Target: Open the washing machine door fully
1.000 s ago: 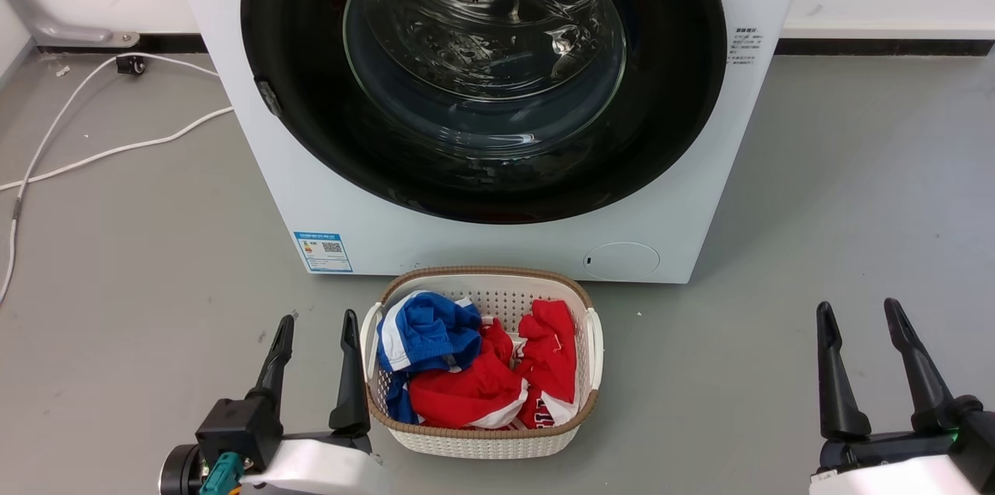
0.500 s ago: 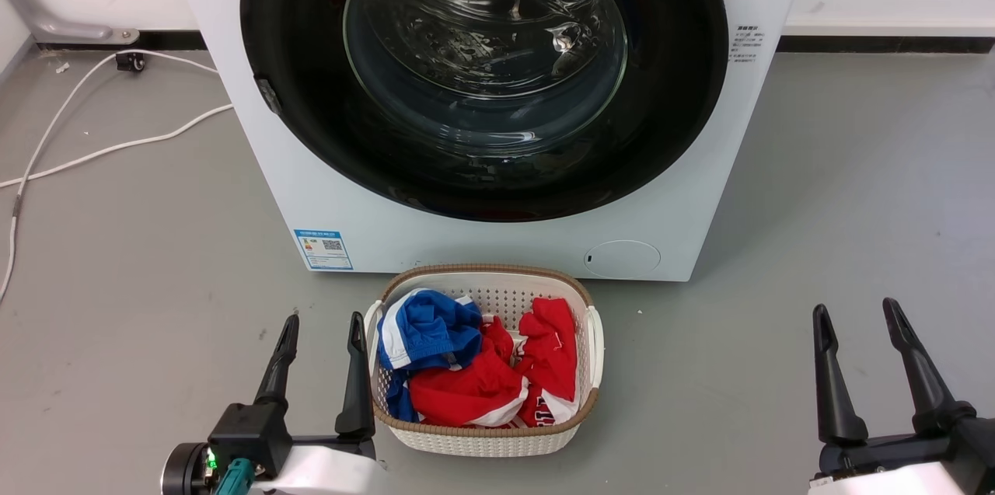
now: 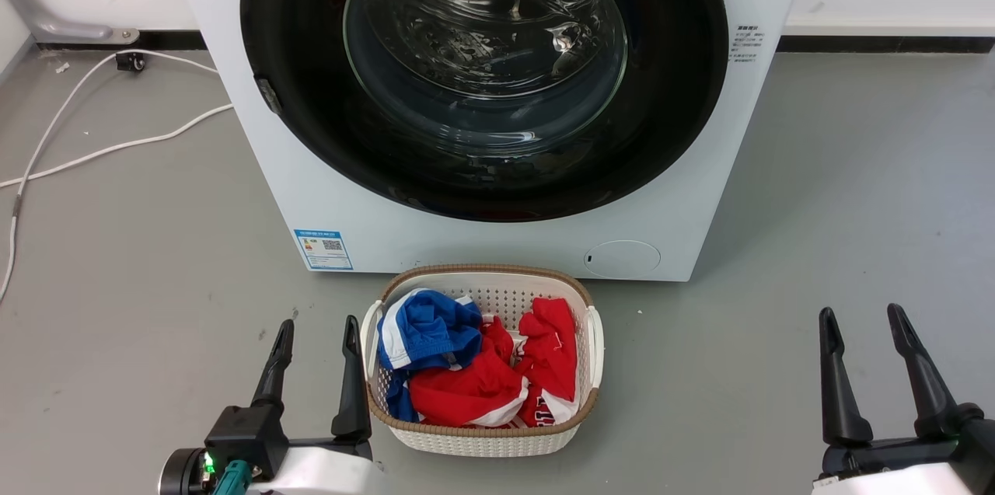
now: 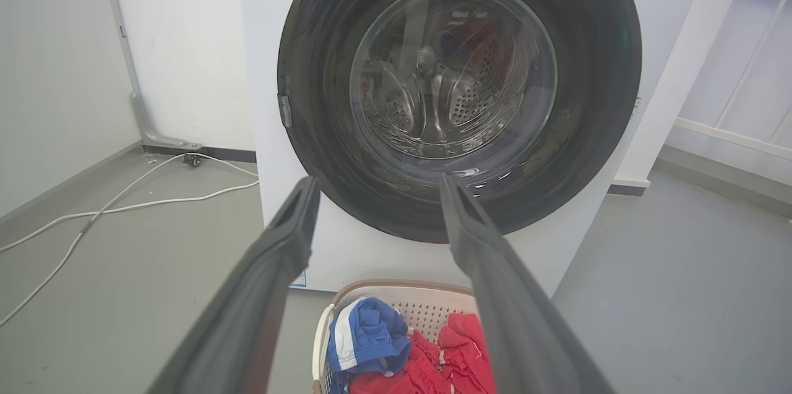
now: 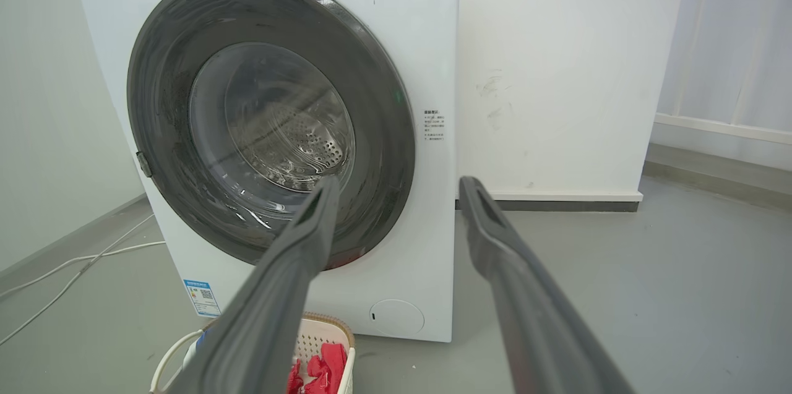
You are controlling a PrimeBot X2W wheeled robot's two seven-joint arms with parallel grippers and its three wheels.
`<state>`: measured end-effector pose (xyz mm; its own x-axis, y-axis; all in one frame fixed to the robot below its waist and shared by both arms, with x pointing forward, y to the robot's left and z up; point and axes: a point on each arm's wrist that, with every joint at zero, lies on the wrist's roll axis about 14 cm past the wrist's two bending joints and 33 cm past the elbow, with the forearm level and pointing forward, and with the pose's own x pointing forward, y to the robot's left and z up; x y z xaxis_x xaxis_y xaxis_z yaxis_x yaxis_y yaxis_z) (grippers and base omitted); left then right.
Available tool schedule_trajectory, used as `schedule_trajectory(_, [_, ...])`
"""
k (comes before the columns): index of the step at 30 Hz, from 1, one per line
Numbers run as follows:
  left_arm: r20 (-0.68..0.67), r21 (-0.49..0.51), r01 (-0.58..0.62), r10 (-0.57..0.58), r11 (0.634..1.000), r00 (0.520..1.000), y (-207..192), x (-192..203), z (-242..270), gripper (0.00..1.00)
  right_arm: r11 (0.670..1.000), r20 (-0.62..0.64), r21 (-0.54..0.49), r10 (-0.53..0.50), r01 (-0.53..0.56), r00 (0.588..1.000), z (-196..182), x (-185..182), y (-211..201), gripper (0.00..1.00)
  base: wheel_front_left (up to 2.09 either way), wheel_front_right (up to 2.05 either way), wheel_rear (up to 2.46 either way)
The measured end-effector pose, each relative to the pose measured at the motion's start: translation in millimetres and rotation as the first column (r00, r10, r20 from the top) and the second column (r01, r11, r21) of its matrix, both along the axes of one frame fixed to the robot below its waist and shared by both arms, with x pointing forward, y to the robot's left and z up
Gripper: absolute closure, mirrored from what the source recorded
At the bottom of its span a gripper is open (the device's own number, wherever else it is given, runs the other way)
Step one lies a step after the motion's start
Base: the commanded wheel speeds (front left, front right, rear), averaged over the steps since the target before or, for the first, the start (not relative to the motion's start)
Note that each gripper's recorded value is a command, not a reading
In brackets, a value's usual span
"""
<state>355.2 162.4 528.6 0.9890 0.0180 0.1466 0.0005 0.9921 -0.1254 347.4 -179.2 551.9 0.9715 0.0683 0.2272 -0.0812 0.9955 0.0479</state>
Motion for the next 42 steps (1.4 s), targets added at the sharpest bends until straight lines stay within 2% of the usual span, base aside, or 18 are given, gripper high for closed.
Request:
schedule_trajectory(17, [-0.009,0.002,-0.008,0.008,1.000,1.000,1,-1,-3,0.00,1.000,-0.004,0.009,0.003,-0.003,1.000,-1,0,1,0.00,0.00,0.00,0.00])
schedule_trajectory(19, [-0.010,0.002,-0.009,0.009,1.000,1.000,2,-1,-3,0.00,1.000,-0.004,0.010,0.002,-0.002,1.000,-1,0,0,1.00,0.00,0.00,0.00])
schedule_trajectory(22, [-0.011,0.002,-0.009,0.009,1.000,1.000,2,-1,-3,0.00,0.999,-0.008,0.042,-0.006,0.006,1.000,-3,-1,-3,1.00,0.00,0.00,0.00])
schedule_trajectory(24, [-0.011,0.003,-0.009,0.009,1.000,1.000,2,-1,-3,0.00,0.988,-0.022,0.149,-0.021,0.024,1.000,-7,-1,-10,1.00,0.00,0.00,0.00])
schedule_trajectory(26, [-0.011,0.002,-0.009,0.009,1.000,1.000,1,-1,-3,0.00,0.960,-0.032,0.278,-0.015,0.024,0.999,-11,-1,-12,1.00,0.00,0.00,0.00])
schedule_trajectory(29, [-0.012,0.002,-0.008,0.008,1.000,1.000,1,-1,-4,0.00,0.883,-0.040,0.469,-0.007,0.025,0.999,-15,-1,-13,1.00,0.00,0.00,0.00])
schedule_trajectory(30, [-0.012,0.002,-0.008,0.008,1.000,1.000,1,-1,-4,0.00,0.841,-0.047,0.540,-0.003,0.028,0.999,-19,-1,-13,1.00,0.00,0.00,0.00])
schedule_trajectory(31, [-0.012,0.002,-0.008,0.008,1.000,1.000,1,-1,-4,0.00,0.788,-0.057,0.614,0.002,0.034,0.998,-23,-1,-14,1.00,0.00,0.00,0.00])
schedule_trajectory(33, [-0.013,0.002,-0.007,0.007,1.000,1.000,1,-2,-4,0.00,0.656,-0.075,0.753,0.028,0.038,0.997,-32,-2,-8,1.00,0.00,0.00,0.00])
schedule_trajectory(35, [-0.013,0.002,-0.008,0.008,1.000,1.000,1,-2,-4,0.00,0.539,-0.074,0.841,0.041,0.040,0.996,-34,-1,-5,1.00,0.00,0.00,0.00])
schedule_trajectory(39, [-0.014,0.000,-0.009,0.009,1.000,1.000,1,-2,-4,0.00,0.323,-0.073,0.944,0.026,0.061,0.997,-40,-1,-13,1.00,0.00,0.00,0.00])
schedule_trajectory(41, [-0.015,0.000,-0.010,0.010,1.000,1.000,1,-2,-5,0.00,0.226,-0.070,0.972,0.026,0.063,0.997,-41,-1,-14,1.00,0.00,0.00,0.00])
schedule_trajectory(42, [-0.016,0.000,-0.010,0.010,1.000,1.000,1,-2,-5,0.00,0.191,-0.064,0.980,0.032,0.057,0.997,-40,-1,-12,1.00,0.00,0.00,0.00])
